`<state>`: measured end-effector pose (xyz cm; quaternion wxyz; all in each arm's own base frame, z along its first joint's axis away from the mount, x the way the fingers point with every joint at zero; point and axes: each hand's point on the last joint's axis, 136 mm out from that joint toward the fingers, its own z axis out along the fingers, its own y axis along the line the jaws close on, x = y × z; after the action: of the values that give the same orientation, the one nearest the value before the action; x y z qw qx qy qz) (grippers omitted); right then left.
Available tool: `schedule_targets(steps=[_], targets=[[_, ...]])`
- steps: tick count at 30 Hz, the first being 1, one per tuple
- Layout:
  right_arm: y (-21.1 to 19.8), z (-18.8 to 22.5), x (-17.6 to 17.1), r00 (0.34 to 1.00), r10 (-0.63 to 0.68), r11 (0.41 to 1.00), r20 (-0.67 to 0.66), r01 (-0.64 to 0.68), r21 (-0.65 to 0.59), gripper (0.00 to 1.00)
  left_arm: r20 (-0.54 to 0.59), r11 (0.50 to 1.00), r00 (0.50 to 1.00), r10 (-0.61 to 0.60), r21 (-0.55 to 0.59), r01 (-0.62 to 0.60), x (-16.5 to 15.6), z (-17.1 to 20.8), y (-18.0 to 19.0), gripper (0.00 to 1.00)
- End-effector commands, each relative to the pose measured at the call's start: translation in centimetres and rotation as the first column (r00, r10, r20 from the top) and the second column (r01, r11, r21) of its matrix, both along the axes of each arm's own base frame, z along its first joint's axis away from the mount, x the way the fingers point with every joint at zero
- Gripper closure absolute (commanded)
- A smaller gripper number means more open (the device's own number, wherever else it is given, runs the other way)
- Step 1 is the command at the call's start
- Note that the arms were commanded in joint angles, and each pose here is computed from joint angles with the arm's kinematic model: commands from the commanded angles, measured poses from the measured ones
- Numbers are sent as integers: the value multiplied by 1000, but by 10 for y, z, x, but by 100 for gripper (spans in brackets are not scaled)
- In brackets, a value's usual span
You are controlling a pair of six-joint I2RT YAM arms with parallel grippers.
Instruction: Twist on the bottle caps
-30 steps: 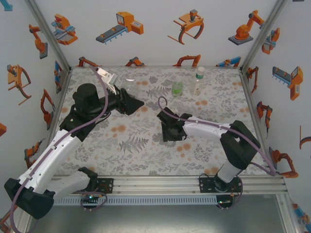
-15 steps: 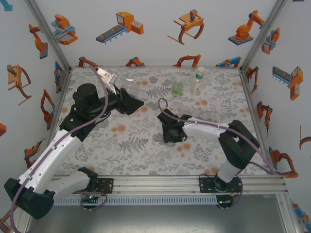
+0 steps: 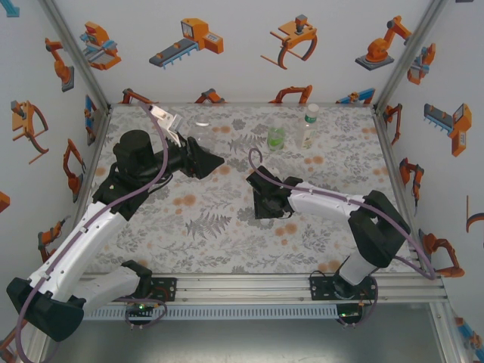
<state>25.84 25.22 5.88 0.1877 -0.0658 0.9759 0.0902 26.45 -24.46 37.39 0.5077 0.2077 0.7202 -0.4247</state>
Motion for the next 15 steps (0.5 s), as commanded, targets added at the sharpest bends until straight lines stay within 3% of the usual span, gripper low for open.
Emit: schedule_targets(steps=[1, 15], targets=[[-6, -7, -1, 1000, -18, 1000, -18, 18, -25, 58, 17, 1000, 1000, 15, -23, -15, 1, 12, 4, 100], [-9, -25, -5, 998, -24, 999, -53, 22, -46, 58, 13, 1000, 1000, 17, -21, -17, 3, 11, 3, 100]])
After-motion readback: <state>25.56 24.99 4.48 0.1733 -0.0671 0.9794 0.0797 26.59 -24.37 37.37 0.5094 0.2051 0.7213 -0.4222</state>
